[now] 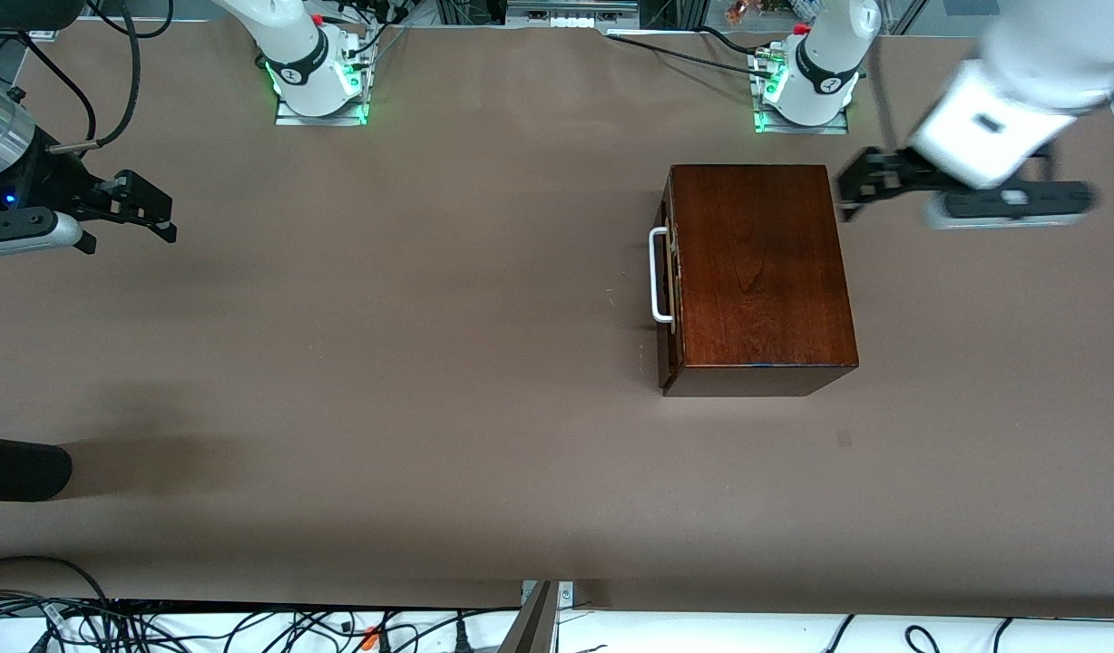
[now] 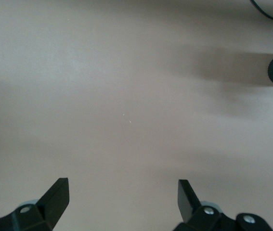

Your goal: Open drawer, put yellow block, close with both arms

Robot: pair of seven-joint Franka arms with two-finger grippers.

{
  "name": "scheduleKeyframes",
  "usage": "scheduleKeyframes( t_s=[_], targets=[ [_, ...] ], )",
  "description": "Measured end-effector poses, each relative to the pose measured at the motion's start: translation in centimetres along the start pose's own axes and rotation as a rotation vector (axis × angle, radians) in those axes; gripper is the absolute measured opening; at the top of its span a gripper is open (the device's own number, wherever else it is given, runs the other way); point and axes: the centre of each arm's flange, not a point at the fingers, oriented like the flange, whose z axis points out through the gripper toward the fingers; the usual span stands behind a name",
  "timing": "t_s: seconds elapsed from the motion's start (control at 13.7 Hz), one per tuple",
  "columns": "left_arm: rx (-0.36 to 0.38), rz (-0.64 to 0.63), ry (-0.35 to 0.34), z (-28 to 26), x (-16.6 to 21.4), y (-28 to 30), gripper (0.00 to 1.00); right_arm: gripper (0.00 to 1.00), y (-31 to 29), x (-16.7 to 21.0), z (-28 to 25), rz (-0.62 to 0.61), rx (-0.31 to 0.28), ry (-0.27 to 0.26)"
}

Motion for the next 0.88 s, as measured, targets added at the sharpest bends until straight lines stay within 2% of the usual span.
scheduleKeyframes(
  t_s=[0.15,0.51,0.88],
  targets=[
    [-0.002,-0.016,-0.001,-0.3,0.0,-3.3,1.0,1.0,0.0,0.0,0.0,0.0,0.0,0.0],
    [0.003,0.015,-0.008,0.6,0.6,-6.7,1.0,1.0,0.1,-0.1,0.1,0.002,0.0,-0.005],
    [0.001,0.043,0.01,0.6,0.8,-6.7,1.0,1.0,0.4,-0.1,0.1,0.002,-0.018,-0.008]
  ],
)
